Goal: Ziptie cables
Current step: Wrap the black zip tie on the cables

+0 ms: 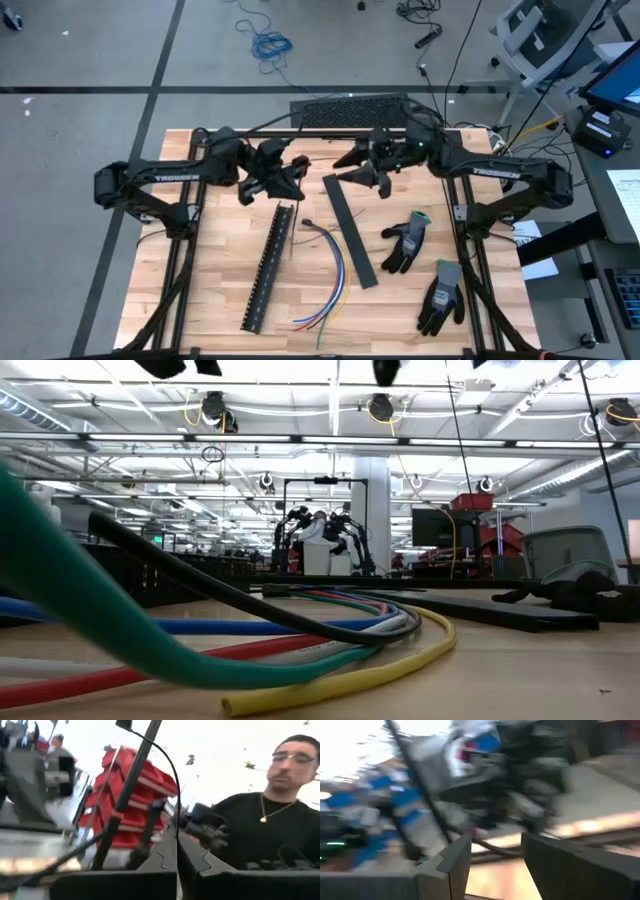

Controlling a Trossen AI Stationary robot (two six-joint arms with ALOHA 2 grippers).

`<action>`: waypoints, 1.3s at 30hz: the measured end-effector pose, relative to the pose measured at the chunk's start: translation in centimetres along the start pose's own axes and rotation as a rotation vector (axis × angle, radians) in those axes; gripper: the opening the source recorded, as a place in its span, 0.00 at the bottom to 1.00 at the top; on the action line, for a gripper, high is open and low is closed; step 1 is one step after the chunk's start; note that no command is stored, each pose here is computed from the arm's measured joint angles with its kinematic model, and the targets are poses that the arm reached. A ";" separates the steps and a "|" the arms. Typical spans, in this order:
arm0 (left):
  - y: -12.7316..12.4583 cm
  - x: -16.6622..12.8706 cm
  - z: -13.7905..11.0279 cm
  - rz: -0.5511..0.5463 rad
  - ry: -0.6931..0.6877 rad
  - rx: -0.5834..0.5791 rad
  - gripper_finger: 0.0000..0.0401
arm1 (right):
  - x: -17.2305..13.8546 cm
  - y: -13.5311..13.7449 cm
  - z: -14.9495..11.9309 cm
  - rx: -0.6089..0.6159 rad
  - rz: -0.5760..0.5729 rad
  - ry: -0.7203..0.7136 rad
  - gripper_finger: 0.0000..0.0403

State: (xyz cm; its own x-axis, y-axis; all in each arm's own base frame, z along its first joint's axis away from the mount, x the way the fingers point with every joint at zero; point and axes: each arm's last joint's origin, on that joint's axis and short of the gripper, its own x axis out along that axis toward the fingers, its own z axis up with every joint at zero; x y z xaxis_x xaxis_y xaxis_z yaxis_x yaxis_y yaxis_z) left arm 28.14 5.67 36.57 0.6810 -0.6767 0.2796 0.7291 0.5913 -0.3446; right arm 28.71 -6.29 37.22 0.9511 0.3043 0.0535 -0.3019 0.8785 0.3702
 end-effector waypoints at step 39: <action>3.5 2.7 -3.7 0.036 -0.065 -0.120 0.00 | 4.6 -0.9 -1.2 0.108 0.346 -0.201 0.41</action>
State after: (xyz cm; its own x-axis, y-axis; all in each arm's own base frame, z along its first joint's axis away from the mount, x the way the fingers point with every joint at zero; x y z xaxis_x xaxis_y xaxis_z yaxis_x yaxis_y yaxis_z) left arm 32.30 4.24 32.83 0.7125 -0.6240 0.3208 0.6932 0.5553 -0.4596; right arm 33.27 -5.26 36.04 0.7921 0.4874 0.3674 -0.6073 0.6902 0.3935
